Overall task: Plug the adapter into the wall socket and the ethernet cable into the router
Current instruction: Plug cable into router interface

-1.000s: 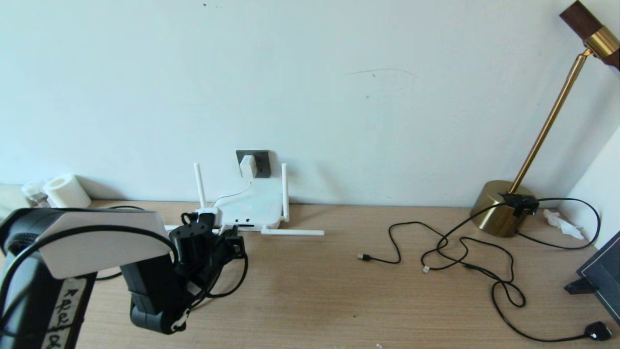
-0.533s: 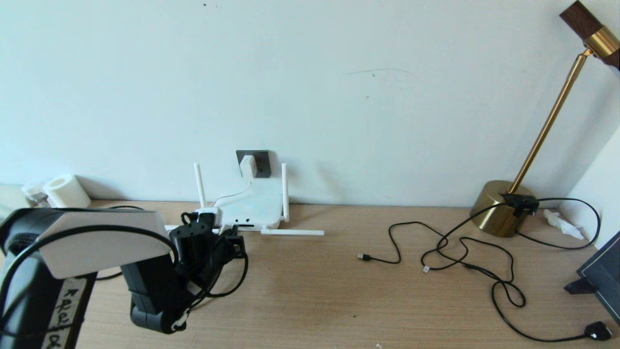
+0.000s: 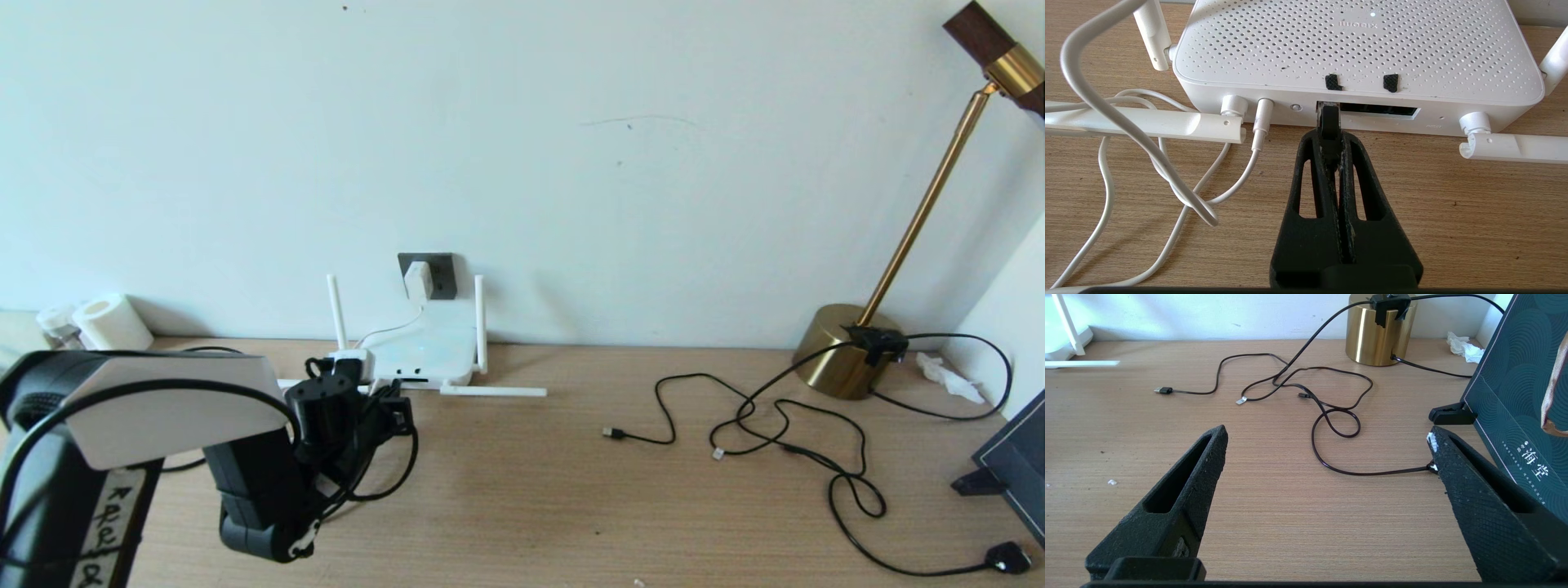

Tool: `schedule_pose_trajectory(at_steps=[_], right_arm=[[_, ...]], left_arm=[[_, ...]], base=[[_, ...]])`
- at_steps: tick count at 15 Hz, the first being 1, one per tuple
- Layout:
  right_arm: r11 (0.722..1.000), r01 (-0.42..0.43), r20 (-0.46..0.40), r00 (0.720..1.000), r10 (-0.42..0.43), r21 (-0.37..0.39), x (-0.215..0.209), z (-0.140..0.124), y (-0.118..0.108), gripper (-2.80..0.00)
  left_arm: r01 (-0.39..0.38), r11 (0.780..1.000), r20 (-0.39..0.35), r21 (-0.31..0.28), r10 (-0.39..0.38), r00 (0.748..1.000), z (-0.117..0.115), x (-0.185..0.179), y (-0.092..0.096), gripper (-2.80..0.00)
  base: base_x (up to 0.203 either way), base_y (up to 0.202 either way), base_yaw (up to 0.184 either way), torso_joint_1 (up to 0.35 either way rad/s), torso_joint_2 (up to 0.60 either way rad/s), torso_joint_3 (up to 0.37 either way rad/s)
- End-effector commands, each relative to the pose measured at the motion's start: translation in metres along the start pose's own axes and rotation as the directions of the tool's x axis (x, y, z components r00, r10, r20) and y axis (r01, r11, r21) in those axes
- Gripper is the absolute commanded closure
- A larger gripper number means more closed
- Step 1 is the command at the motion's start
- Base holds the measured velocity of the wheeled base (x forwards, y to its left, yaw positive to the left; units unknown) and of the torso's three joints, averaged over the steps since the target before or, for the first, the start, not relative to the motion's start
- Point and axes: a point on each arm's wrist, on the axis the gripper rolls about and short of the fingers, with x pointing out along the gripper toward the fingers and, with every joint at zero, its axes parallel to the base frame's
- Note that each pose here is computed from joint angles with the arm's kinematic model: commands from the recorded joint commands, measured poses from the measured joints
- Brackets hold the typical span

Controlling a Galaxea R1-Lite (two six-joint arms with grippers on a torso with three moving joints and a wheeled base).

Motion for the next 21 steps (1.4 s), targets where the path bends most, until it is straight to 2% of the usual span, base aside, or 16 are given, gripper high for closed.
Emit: schedule_pose_trajectory(at_steps=[1,21], right_arm=[[1.0,0.0,-0.001,1.0,0.0,0.0,0.0001,0.0001,0.0,-2.8],[1.0,0.0,-0.001,1.0,0.0,0.0,0.0001,0.0001,0.0,-2.8]], left_arm=[[0.0,1.0,0.006,-0.001,0.0,1.0,-0.0001,0.0003,-0.0004,0.0],[0.007,1.0,0.005,0.001,-0.007,1.0,0.0005,-0.0018,-0.0033,0.0]], base=[[0.0,0.0,0.0,0.0,0.0,0.0],[0.0,0.0,0.0,0.0,0.0,0.0]])
